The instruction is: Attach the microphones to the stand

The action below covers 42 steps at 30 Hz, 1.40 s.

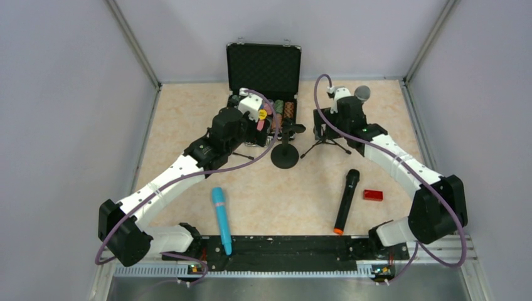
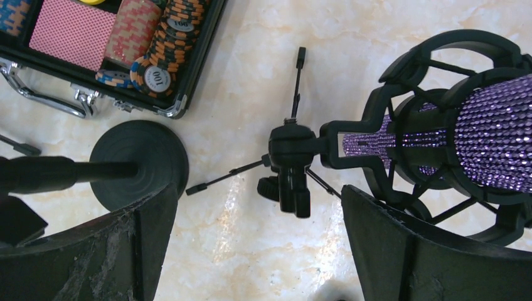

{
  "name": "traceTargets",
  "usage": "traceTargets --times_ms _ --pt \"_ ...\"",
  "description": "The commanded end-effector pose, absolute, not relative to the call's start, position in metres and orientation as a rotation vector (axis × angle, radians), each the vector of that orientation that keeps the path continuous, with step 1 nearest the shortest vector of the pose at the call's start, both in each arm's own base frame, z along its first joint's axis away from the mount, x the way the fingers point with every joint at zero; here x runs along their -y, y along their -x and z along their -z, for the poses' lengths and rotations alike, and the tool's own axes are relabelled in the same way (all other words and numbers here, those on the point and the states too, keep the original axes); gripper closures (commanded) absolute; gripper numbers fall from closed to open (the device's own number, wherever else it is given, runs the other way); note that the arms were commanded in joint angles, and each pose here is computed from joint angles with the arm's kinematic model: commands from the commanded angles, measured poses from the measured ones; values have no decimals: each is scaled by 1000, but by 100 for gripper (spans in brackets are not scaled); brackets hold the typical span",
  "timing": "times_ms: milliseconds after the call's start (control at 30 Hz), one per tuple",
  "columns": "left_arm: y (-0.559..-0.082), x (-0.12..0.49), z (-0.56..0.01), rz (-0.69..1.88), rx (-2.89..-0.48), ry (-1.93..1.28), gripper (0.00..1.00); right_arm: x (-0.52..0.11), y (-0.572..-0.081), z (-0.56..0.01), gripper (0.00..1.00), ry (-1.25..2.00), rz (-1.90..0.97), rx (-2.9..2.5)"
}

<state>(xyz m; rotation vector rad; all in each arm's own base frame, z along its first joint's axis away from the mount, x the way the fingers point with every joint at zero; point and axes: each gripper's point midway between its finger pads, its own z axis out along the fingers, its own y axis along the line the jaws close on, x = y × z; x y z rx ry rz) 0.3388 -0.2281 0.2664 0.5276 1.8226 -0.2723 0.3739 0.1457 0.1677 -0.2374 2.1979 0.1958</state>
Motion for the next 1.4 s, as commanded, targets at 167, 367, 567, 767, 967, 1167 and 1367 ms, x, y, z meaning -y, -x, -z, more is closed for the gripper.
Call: traceTargets --times_ms 167,367,567,767,967,1167,1367 --pt "-337 233 -287 313 -1752 -516 6 -143 -420 -202 1 195 -184 -2131" --pt "-338 233 -285 314 -1757 -518 6 -143 -432 -199 1 210 -146 -2158" --pt "-338 234 -284 312 -1758 -520 6 -144 -436 -186 8 228 -132 -2184" --pt "-337 235 -285 323 -1757 -524 6 -146 -439 -178 31 245 -133 -2188" --pt "-336 235 -287 328 -1753 -523 6 -149 -439 -180 69 253 -151 -2181" --pt "-336 235 -288 331 -1751 -524 6 -149 -441 -191 100 264 -150 -2150" --pt "-336 235 -287 328 -1751 -524 6 -145 -442 -214 100 273 -135 -2081"
